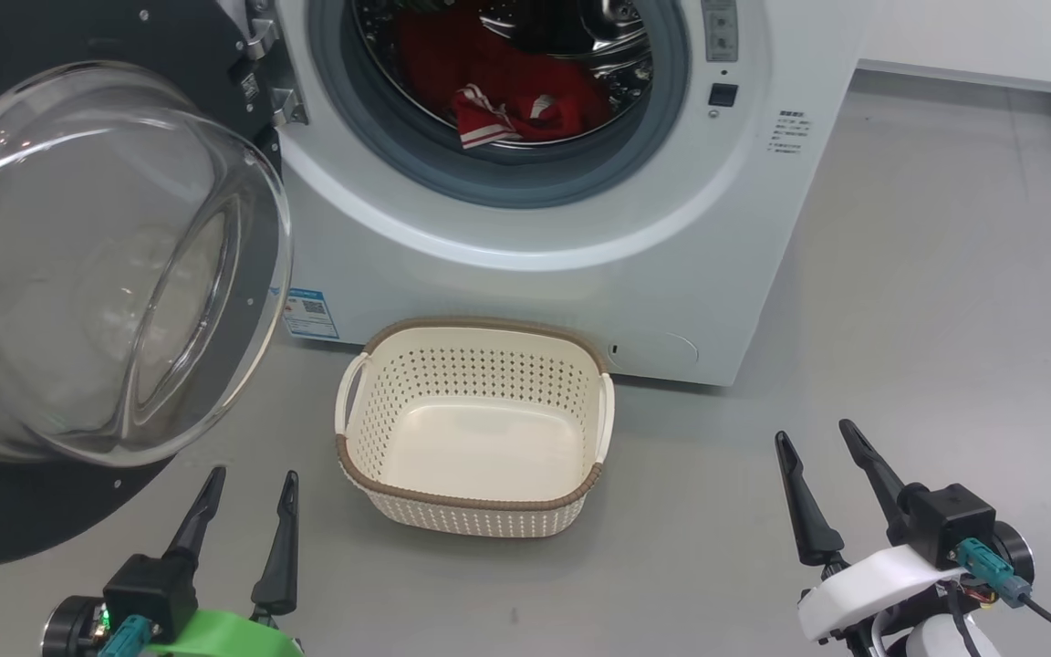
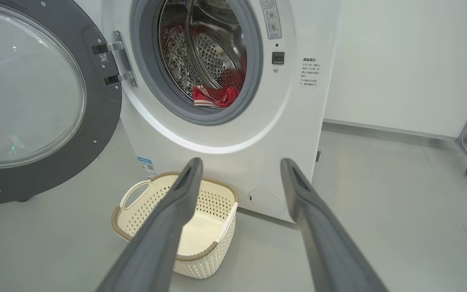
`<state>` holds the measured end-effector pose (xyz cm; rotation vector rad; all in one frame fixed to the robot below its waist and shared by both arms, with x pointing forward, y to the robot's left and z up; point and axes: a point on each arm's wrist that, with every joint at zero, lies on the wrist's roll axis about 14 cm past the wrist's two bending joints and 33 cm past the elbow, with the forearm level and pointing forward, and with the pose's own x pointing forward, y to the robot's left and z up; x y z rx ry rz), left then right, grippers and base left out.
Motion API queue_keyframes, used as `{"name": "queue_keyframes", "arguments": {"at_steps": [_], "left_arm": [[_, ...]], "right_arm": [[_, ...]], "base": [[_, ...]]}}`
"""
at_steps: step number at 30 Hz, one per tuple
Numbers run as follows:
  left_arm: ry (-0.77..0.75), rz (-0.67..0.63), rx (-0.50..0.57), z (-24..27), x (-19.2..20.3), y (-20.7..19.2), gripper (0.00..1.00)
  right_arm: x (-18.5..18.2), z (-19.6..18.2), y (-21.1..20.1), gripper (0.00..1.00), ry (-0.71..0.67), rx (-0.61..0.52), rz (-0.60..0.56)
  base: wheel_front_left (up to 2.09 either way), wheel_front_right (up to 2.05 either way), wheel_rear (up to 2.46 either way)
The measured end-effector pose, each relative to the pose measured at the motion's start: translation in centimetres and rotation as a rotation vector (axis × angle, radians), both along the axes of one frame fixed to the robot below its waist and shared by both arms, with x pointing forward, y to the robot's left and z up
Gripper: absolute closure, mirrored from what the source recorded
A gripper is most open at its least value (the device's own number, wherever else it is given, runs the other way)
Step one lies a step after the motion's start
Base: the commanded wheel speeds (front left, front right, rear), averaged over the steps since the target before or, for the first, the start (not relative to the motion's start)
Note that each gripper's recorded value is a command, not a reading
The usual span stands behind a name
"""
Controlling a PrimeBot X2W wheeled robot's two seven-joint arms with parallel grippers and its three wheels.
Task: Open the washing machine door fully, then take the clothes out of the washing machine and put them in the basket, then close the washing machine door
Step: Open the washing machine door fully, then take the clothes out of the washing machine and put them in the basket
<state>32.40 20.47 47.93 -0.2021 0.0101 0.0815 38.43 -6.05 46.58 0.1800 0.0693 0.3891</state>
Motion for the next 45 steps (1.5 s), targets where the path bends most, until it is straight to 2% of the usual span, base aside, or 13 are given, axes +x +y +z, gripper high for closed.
{"name": "queue_keyframes", "arguments": {"at_steps": [19, 27, 45], "left_arm": [[-0.025, -0.201, -0.025, 1.2, 2.8, -6.2, 0.00], [-0.003, -0.261, -0.029, 0.8, 3.3, -8.1, 0.00], [0.013, -0.292, -0.033, 0.7, 3.5, -9.0, 0.00]], "right_arm": [[-2.1, 1.5, -5.2, 0.00, -0.034, 0.038, -0.169], [-2.9, 1.0, -7.3, 0.00, -0.018, 0.032, -0.248], [-3.1, 1.0, -7.8, 0.00, -0.014, 0.038, -0.275]], "base": [[0.00, 0.00, 0.00], [0.00, 0.00, 0.00], [0.00, 0.00, 0.00]]}}
